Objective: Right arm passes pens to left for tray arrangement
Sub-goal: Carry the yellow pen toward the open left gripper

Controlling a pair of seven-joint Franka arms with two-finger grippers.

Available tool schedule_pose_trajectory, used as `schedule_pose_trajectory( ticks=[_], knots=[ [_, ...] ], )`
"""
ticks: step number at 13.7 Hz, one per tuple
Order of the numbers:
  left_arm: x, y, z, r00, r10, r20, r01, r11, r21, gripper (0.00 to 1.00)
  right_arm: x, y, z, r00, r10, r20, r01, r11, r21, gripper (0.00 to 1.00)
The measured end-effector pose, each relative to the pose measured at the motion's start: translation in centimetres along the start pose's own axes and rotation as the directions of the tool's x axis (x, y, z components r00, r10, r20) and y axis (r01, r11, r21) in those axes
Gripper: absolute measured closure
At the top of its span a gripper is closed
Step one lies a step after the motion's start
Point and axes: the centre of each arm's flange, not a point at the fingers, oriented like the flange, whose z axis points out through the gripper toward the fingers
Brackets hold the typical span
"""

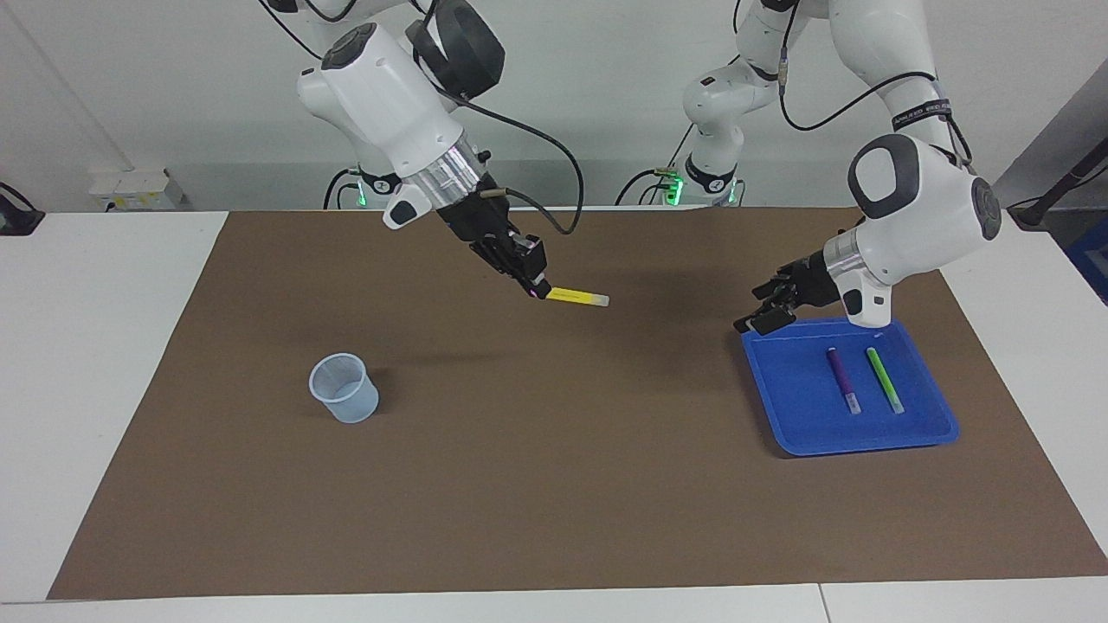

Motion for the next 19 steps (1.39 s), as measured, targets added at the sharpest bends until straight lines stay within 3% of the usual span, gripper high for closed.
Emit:
schedule_pose_trajectory(
  ticks=[3, 7, 12, 19],
  knots=[
    [-1.0, 0.7, -0.3, 0.981, -0.172, 0.090, 0.177, 0.983, -0.050, 0.02, -0.5, -0.1, 0.7, 0.999, 0.040, -0.007, -0.040, 0.999, 0.017, 0.82],
    [-3.7, 2.9, 0.5, 0.896, -0.388, 0.216, 0.409, 0.910, -0.066, 0.03, -1.7, -0.3, 2.3, 0.997, 0.080, -0.010, -0.079, 0.996, 0.037, 0.82],
    [-7.6, 5.8, 0.1, 0.836, -0.482, 0.260, 0.520, 0.849, -0.096, 0.03, -2.6, -0.6, 3.7, 0.996, 0.084, -0.006, -0.084, 0.995, 0.048, 0.82],
    [-12.4, 9.4, 0.5, 0.823, -0.519, 0.230, 0.562, 0.799, -0.211, 0.05, -4.0, -0.8, 4.9, 0.996, 0.087, 0.010, -0.087, 0.995, 0.041, 0.82]
  ],
)
